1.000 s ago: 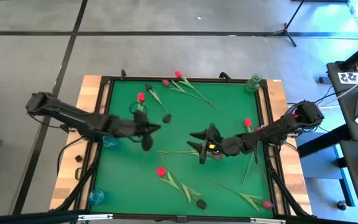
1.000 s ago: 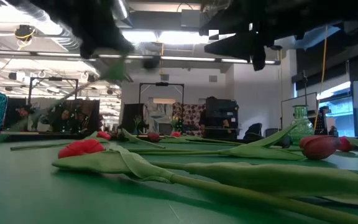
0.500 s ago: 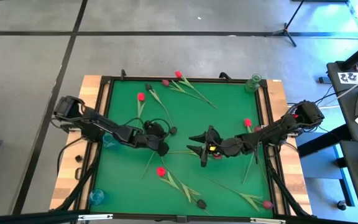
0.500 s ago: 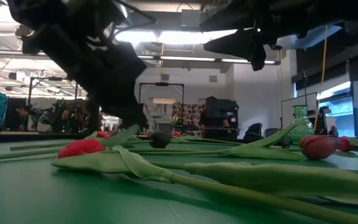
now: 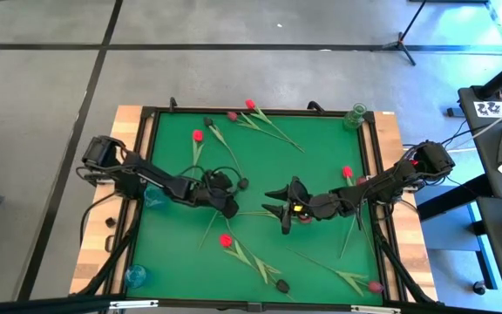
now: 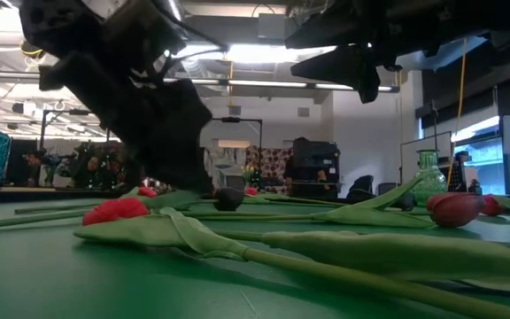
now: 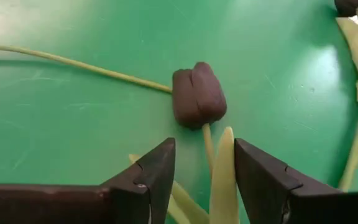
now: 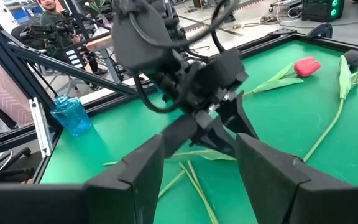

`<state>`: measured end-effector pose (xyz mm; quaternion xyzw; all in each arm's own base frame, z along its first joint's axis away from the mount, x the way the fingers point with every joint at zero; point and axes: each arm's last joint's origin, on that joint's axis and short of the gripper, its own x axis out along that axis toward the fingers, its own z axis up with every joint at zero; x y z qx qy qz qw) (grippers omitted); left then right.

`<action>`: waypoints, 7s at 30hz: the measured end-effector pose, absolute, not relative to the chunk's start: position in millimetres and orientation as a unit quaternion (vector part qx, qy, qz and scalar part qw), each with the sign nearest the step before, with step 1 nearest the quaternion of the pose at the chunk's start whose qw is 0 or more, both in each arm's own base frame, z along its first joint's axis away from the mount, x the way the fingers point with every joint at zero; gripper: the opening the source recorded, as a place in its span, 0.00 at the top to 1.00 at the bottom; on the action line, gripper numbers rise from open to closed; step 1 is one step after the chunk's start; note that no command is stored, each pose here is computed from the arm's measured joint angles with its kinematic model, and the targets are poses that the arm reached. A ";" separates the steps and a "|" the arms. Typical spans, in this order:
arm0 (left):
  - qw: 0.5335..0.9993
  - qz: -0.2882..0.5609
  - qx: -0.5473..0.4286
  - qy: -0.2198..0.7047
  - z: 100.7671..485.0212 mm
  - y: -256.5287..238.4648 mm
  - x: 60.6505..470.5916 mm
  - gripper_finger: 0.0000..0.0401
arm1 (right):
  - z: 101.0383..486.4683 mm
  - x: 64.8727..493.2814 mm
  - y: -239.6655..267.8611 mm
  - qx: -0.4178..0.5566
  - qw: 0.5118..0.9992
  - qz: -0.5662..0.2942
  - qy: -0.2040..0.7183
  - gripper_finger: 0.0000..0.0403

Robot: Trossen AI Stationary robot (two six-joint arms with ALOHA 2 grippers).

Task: Sort flowers into vase by color
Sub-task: Put the black tulip into the top blue vase

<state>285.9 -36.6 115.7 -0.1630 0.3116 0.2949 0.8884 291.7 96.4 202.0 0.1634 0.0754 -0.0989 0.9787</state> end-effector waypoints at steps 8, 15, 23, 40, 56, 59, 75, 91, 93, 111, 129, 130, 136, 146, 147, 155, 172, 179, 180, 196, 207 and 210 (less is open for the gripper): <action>0.886 0.306 -0.141 0.317 89.3 -42.3 290.9 0.65 | 199.3 291.1 96.2 0.173 0.976 -0.103 0.087 0.51; 0.885 0.325 -0.139 0.302 88.9 -44.4 290.4 0.86 | 198.2 290.8 96.1 0.177 0.974 -0.105 0.092 0.51; 0.906 0.344 -0.094 0.227 130.5 -52.1 285.0 0.99 | 201.3 290.2 96.6 0.183 0.975 -0.089 0.089 0.51; 0.987 0.155 0.021 -0.023 330.6 -43.0 143.4 0.99 | 206.0 290.4 96.6 0.191 0.975 -0.087 0.071 0.51; 0.977 0.165 0.077 -0.115 315.2 -21.6 94.6 0.99 | 206.6 290.3 95.4 0.196 0.973 -0.104 0.064 0.51; 0.976 0.167 0.080 -0.119 308.8 -19.6 90.2 0.99 | 206.5 290.3 95.7 0.203 0.972 -0.101 0.064 0.51; 0.969 0.175 0.117 -0.125 292.6 -13.6 76.8 0.99 | 206.6 290.3 95.4 0.203 0.972 -0.105 0.063 0.51; 0.971 0.193 0.061 -0.130 253.1 -19.8 87.5 0.99 | 203.8 289.8 95.2 0.196 0.972 -0.108 0.076 0.51; 0.969 0.209 0.054 -0.121 252.6 -20.5 86.3 0.99 | 203.1 289.6 95.1 0.194 0.972 -0.108 0.080 0.51; 0.980 0.181 0.044 -0.069 266.1 -38.8 67.6 0.99 | 201.5 289.2 95.5 0.191 0.972 -0.105 0.089 0.51; 0.983 0.180 -0.008 -0.040 263.7 -45.1 59.3 0.93 | 201.4 289.3 95.7 0.192 0.972 -0.099 0.091 0.51; 0.983 0.179 -0.018 -0.040 263.6 -45.3 58.9 0.91 | 201.4 289.3 95.7 0.192 0.972 -0.099 0.091 0.51; 0.978 0.183 -0.094 -0.045 263.0 -45.9 57.3 0.79 | 201.4 289.3 95.6 0.190 0.973 -0.099 0.091 0.51; 0.970 0.182 -0.156 -0.029 267.7 -46.5 49.0 0.72 | 201.4 289.3 95.6 0.190 0.973 -0.099 0.091 0.51; 0.971 0.177 -0.161 -0.029 269.0 -46.3 48.3 0.71 | 201.4 289.3 95.6 0.190 0.973 -0.099 0.091 0.51; 0.976 0.134 -0.171 -0.023 280.3 -48.4 43.5 0.65 | 201.4 289.3 95.6 0.188 0.973 -0.099 0.091 0.51; 0.984 0.127 -0.127 -0.016 269.9 -55.1 44.5 0.63 | 201.7 289.5 96.0 0.185 0.974 -0.093 0.092 0.51; 0.984 0.143 -0.108 -0.016 269.9 -53.6 46.1 0.63 | 201.7 289.5 96.0 0.180 0.975 -0.092 0.092 0.51; 0.984 0.143 -0.103 -0.015 269.9 -53.6 46.1 0.63 | 201.7 289.5 96.0 0.180 0.975 -0.092 0.092 0.51; 0.988 0.131 -0.078 -0.019 266.0 -55.4 48.3 0.63 | 201.7 289.4 95.7 0.176 0.975 -0.097 0.091 0.51; 0.992 0.105 -0.065 -0.019 261.6 -58.5 48.4 0.63 | 201.7 289.4 95.7 0.177 0.975 -0.097 0.091 0.51; 0.992 0.110 -0.066 -0.019 261.7 -58.0 48.8 0.63 | 201.8 289.4 95.3 0.176 0.975 -0.103 0.089 0.51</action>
